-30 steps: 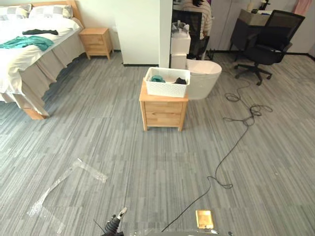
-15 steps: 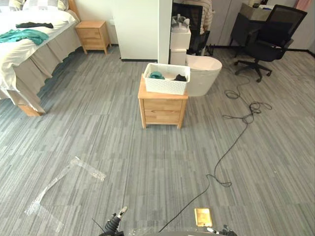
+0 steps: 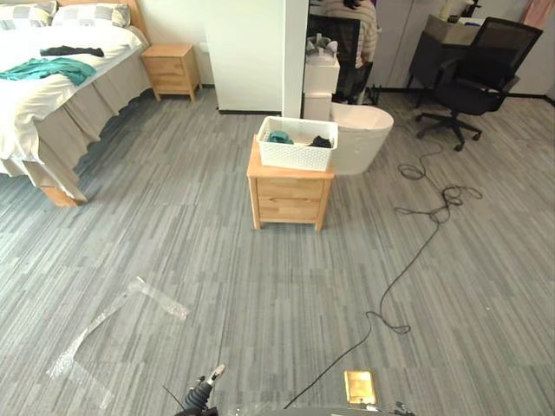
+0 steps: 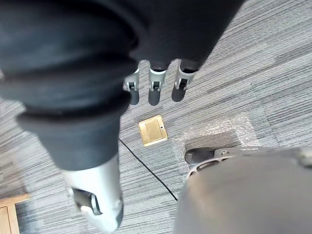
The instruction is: Pick up the laundry basket with both hands and put the clothes into the washing machine.
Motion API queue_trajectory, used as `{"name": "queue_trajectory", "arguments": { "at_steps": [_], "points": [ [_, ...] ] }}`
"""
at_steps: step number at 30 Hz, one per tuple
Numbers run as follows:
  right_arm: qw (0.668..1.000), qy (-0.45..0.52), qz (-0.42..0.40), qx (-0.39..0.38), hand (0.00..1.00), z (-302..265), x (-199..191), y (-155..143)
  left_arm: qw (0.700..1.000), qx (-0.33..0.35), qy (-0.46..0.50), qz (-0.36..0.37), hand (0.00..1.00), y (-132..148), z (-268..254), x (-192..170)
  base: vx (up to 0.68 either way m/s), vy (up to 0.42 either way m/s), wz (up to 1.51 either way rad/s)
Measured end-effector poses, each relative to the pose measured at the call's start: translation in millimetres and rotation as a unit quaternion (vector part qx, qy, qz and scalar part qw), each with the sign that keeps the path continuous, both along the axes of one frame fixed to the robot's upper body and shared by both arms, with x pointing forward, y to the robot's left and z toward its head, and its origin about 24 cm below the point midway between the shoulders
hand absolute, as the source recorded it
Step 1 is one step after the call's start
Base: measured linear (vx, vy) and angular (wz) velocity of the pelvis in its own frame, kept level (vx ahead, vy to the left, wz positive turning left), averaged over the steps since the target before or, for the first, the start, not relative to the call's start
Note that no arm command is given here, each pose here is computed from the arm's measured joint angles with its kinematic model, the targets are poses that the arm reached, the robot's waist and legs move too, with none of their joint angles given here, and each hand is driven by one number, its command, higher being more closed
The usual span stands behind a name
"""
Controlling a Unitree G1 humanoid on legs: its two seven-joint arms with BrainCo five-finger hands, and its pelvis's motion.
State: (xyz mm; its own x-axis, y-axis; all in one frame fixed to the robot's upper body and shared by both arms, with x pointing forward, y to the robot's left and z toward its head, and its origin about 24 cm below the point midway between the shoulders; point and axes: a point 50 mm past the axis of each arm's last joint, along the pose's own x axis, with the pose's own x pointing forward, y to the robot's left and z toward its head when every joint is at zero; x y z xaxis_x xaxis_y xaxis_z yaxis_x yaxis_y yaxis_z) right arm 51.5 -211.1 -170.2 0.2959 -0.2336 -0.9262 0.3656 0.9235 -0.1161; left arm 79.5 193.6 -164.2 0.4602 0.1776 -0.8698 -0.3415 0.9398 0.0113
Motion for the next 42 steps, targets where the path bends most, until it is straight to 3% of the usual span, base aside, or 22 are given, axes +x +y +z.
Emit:
{"name": "queue_trajectory", "arguments": {
  "at_steps": [16, 22, 27, 33, 37, 42],
  "points": [
    [0.999, -0.001, -0.053, 0.01, 0.0, 0, 1, -6, 1.0, -0.014, -0.028, -0.001, 0.0, -2, 4, 11, -0.03, -0.015, 0.13],
    [0.997, -0.022, -0.07, -0.034, 0.0, 10, 17, -39, 0.998, -0.033, -0.048, 0.038, 0.0, -6, 6, 11, -0.04, 0.021, -0.09],
    [0.997, -0.066, -0.031, -0.027, 0.0, 15, 42, -30, 0.996, -0.031, -0.037, 0.072, 0.0, 0, 4, 4, 0.23, 0.166, -0.52],
    [0.997, -0.058, -0.042, 0.028, 0.0, 6, 27, -4, 0.993, -0.006, 0.013, 0.115, 0.0, 26, 0, -30, 0.46, 0.224, -0.21],
    [0.997, -0.072, -0.02, 0.031, 0.0, 8, 31, -2, 0.994, 0.0, -0.001, 0.11, 0.0, 31, 3, -22, 0.52, 0.076, 0.14],
    [0.991, -0.131, 0.012, 0.019, 0.0, 22, 60, -8, 0.993, -0.008, -0.061, 0.105, 0.0, 25, 12, 18, 0.49, -0.018, 0.09]
  ]
}}
